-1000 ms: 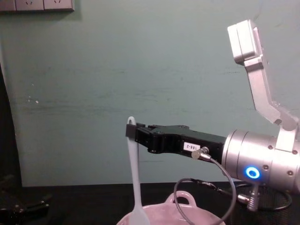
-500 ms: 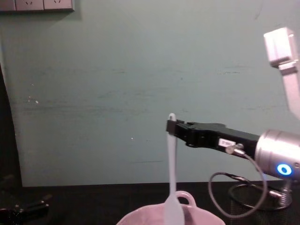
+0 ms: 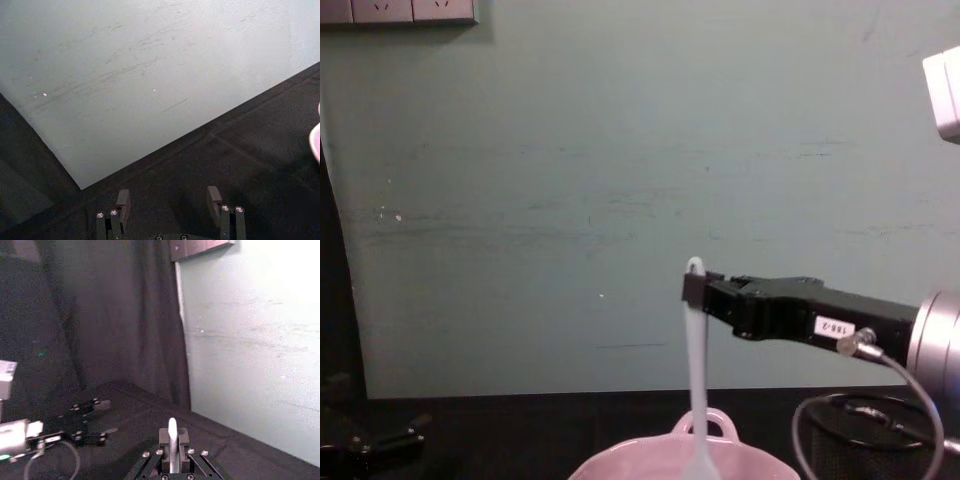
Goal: Use the one hand to pick up the spoon and stir the clear water in the bowl.
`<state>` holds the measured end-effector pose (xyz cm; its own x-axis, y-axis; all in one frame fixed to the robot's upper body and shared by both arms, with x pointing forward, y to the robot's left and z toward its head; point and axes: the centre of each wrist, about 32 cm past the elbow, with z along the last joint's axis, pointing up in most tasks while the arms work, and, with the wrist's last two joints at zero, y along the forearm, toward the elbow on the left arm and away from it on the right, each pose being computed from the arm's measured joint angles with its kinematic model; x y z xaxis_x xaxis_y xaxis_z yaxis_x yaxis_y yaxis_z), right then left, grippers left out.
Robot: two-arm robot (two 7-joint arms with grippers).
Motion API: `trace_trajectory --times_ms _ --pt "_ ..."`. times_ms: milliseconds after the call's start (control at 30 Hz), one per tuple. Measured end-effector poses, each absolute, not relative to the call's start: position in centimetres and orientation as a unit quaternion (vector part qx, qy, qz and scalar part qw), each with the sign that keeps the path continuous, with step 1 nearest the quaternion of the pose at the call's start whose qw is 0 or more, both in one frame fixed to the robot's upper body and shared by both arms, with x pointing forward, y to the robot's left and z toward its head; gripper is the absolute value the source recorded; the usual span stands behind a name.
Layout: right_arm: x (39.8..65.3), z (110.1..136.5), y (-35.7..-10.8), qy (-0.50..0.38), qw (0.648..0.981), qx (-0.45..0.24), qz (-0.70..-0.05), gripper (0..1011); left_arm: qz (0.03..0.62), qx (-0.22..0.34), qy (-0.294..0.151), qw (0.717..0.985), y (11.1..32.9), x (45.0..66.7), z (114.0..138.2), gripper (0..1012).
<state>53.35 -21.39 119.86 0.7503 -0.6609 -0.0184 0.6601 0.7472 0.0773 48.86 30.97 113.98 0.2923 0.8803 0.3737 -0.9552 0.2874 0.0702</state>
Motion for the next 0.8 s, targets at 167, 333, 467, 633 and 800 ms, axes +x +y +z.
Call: trace_trajectory --times_ms 167,333,467,633,800 --pt "52.3 119.8 -20.2 0.001 0.942 0.042 -0.332 109 0.58 0.141 -0.132 0.791 31.0 48.9 114.0 1011" --pt "52.3 119.7 -18.8 0.007 0.948 0.048 -0.316 109 0.58 0.141 -0.132 0.791 31.0 48.9 114.0 1011" --pt "52.9 119.5 -18.0 0.013 0.949 0.049 -0.311 109 0.58 0.141 -0.132 0.791 31.0 48.9 114.0 1011" --pt "54.1 119.2 -17.4 0.017 0.948 0.054 -0.314 109 0.58 0.141 -0.132 0.791 31.0 48.9 114.0 1011" --pt "55.6 118.8 -17.5 0.019 0.942 0.058 -0.33 109 0.58 0.141 -0.132 0.791 31.0 48.9 114.0 1011"
